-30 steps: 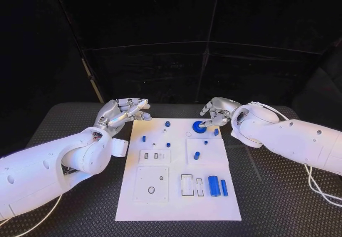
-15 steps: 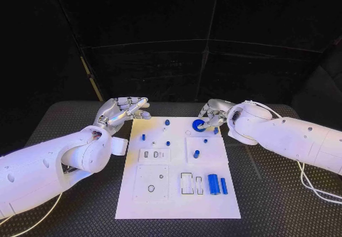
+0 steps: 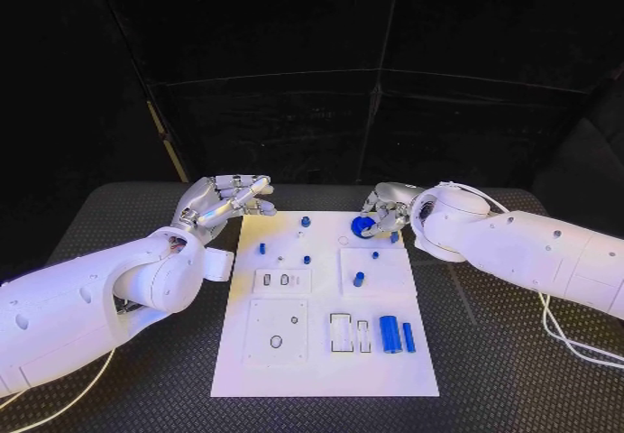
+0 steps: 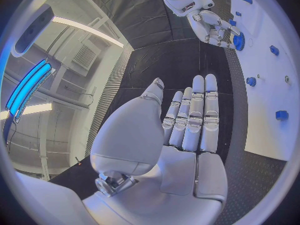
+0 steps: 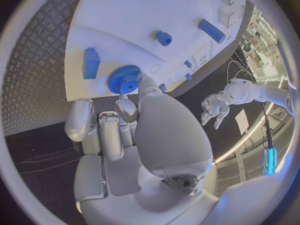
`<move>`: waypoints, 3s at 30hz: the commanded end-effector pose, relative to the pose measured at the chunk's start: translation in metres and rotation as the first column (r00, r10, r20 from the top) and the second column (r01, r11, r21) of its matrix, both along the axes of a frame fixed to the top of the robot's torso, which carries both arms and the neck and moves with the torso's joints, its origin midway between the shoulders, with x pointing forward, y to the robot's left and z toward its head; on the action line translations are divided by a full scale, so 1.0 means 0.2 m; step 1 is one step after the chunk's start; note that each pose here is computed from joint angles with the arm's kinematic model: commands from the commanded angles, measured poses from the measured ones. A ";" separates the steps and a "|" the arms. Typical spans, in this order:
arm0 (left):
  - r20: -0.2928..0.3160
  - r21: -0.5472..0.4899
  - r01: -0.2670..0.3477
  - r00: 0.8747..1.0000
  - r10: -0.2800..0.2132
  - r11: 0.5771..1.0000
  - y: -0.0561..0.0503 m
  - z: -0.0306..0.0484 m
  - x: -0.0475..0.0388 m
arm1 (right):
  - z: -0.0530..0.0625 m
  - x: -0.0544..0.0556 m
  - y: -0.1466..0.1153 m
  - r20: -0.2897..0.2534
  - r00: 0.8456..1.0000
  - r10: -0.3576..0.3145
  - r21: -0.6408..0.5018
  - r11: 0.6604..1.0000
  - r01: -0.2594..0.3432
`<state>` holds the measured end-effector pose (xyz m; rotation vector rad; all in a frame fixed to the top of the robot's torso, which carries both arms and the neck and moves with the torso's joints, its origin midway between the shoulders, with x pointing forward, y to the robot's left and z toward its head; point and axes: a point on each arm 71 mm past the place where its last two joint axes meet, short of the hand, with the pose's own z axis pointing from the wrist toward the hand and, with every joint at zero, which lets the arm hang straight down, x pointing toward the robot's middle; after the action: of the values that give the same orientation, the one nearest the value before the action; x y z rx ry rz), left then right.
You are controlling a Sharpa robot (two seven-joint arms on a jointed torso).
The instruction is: Assemble the parts on the task board
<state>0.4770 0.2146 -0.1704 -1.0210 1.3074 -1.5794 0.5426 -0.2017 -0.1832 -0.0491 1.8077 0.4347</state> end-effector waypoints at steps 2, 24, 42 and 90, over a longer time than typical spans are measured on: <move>0.009 -0.004 0.012 1.000 -0.012 1.000 -0.01 0.008 0.001 | 0.00 0.00 0.01 0.011 1.000 0.019 -0.056 0.998 -0.018; 0.002 -0.003 0.011 1.000 -0.011 1.000 0.00 0.001 0.008 | -0.01 0.01 0.03 0.044 0.998 0.047 -0.121 0.992 -0.041; 0.000 -0.002 0.011 1.000 -0.011 1.000 0.00 0.000 0.009 | 0.01 -0.01 0.01 0.093 0.995 0.038 -0.095 0.995 -0.029; -0.004 -0.001 0.012 1.000 -0.012 1.000 0.01 -0.004 0.012 | 0.00 -0.01 -0.04 0.060 0.998 0.006 -0.084 0.996 -0.001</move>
<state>0.4796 0.2178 -0.1727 -1.0287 1.3168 -1.5715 0.5420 -0.2091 -0.1821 -0.1250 1.7589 0.3561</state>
